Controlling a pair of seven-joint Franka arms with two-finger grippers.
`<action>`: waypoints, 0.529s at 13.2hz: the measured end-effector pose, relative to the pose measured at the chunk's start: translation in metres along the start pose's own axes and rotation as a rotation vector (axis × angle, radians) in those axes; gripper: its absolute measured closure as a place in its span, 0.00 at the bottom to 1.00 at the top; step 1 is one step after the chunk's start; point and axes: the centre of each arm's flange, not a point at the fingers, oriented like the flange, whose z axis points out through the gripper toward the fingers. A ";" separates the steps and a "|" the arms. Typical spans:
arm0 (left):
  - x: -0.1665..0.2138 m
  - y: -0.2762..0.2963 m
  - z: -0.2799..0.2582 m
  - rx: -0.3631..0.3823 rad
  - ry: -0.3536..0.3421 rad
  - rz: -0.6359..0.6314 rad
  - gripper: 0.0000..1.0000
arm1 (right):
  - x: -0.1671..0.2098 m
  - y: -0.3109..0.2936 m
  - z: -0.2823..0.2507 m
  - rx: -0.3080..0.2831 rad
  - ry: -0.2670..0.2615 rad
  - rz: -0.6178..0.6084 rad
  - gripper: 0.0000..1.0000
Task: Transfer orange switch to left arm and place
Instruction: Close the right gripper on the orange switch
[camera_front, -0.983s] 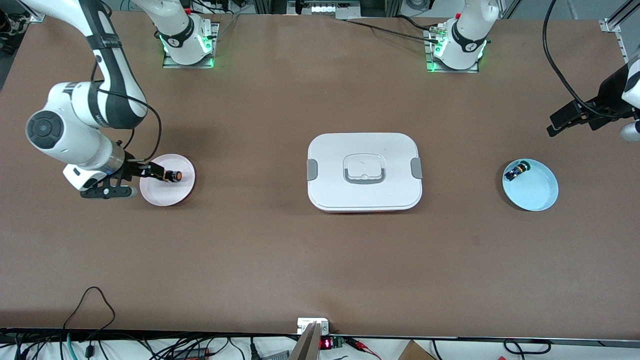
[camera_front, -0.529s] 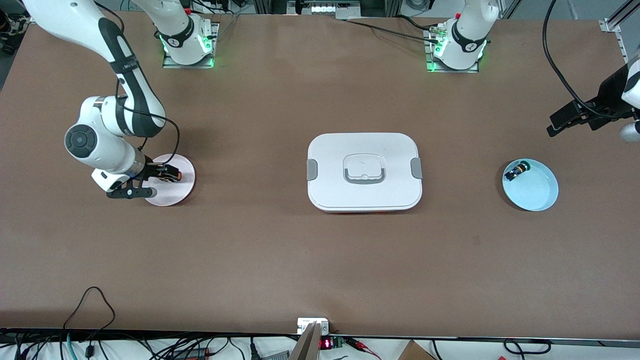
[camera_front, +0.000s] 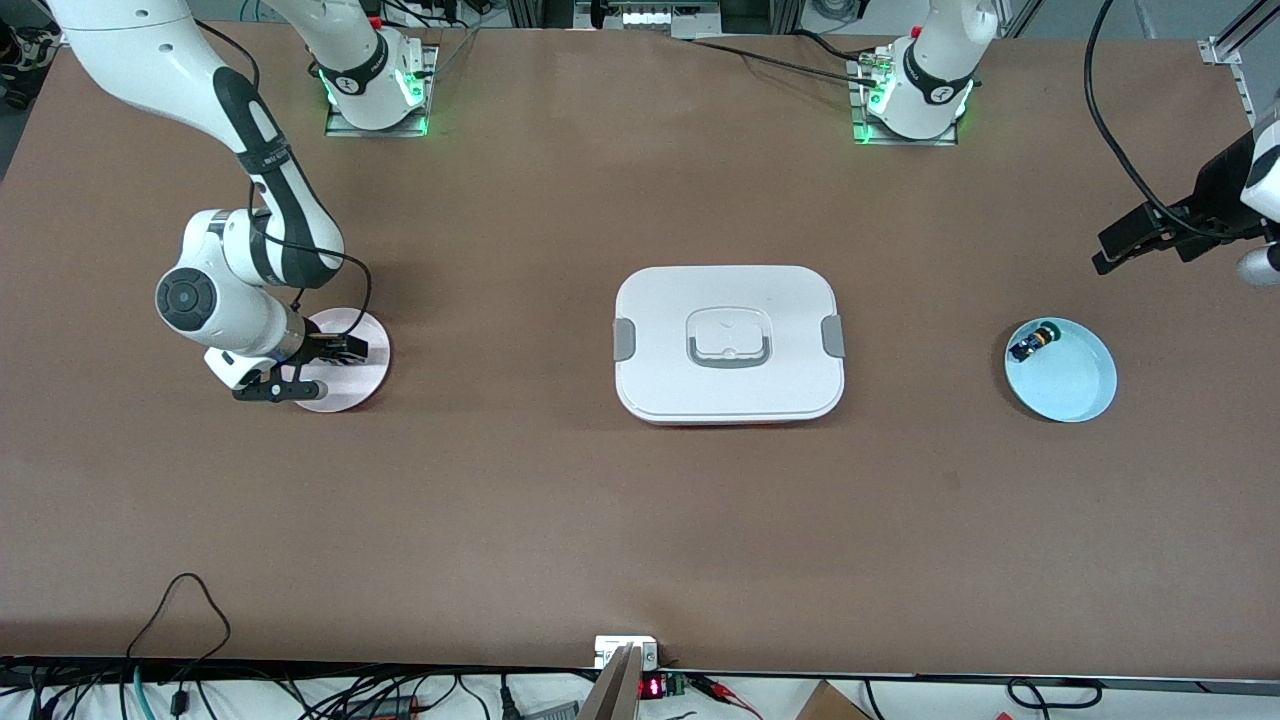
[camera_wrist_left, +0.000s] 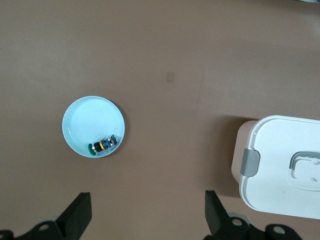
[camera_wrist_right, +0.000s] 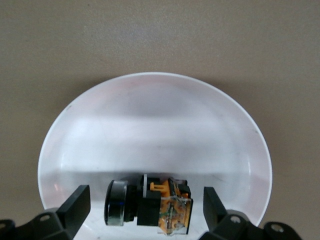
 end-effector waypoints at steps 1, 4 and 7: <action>0.000 0.000 0.000 0.000 0.000 0.000 0.00 | 0.000 0.000 0.002 0.000 -0.003 0.001 0.00; 0.001 0.000 0.001 0.000 -0.002 0.000 0.00 | -0.002 0.001 0.008 0.000 -0.019 0.001 0.00; 0.001 0.000 0.003 0.001 -0.006 0.000 0.00 | -0.004 0.001 0.012 0.000 -0.038 0.002 0.00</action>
